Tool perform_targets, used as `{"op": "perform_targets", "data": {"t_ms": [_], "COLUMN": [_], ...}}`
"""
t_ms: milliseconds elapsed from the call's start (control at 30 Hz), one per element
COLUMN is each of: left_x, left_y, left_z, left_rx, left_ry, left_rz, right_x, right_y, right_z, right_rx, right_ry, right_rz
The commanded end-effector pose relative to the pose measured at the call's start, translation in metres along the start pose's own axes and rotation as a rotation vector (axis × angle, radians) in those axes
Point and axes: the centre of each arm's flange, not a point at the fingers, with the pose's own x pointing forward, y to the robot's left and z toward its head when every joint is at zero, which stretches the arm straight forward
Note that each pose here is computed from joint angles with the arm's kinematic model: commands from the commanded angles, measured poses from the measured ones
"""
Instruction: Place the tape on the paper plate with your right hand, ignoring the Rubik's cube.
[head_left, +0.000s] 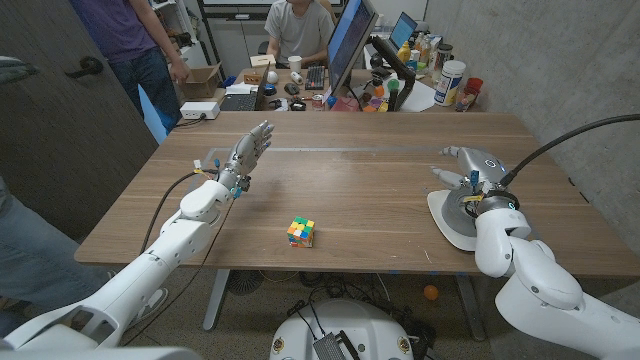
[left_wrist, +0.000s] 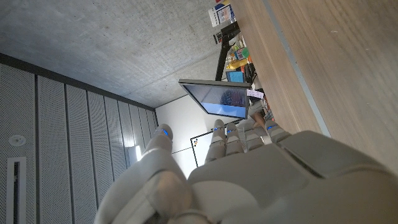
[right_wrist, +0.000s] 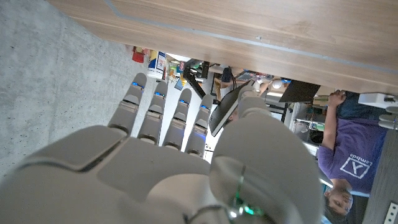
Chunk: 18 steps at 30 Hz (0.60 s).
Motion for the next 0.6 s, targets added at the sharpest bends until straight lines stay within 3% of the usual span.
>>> {"op": "perform_targets", "data": {"t_ms": [33,300,600], "left_x": [-0.015,-0.025,-0.032], "left_y": [0.016,0.022,0.022], "left_z": [0.021,0.034,0.025], "left_rx": [0.027,0.052,0.040], "left_ry": [-0.037,-0.084,-0.071], "left_rz": [-0.023,-0.062,-0.108], "right_x": [0.011,0.011,0.007], "right_y": [0.001,0.009,0.018], "right_z": [0.031,0.062,0.083], "right_rx": [0.223,0.308,0.322], "right_ry": [-0.067,-0.107,-0.117], "right_rz": [-0.081,-0.113,-0.080]}}
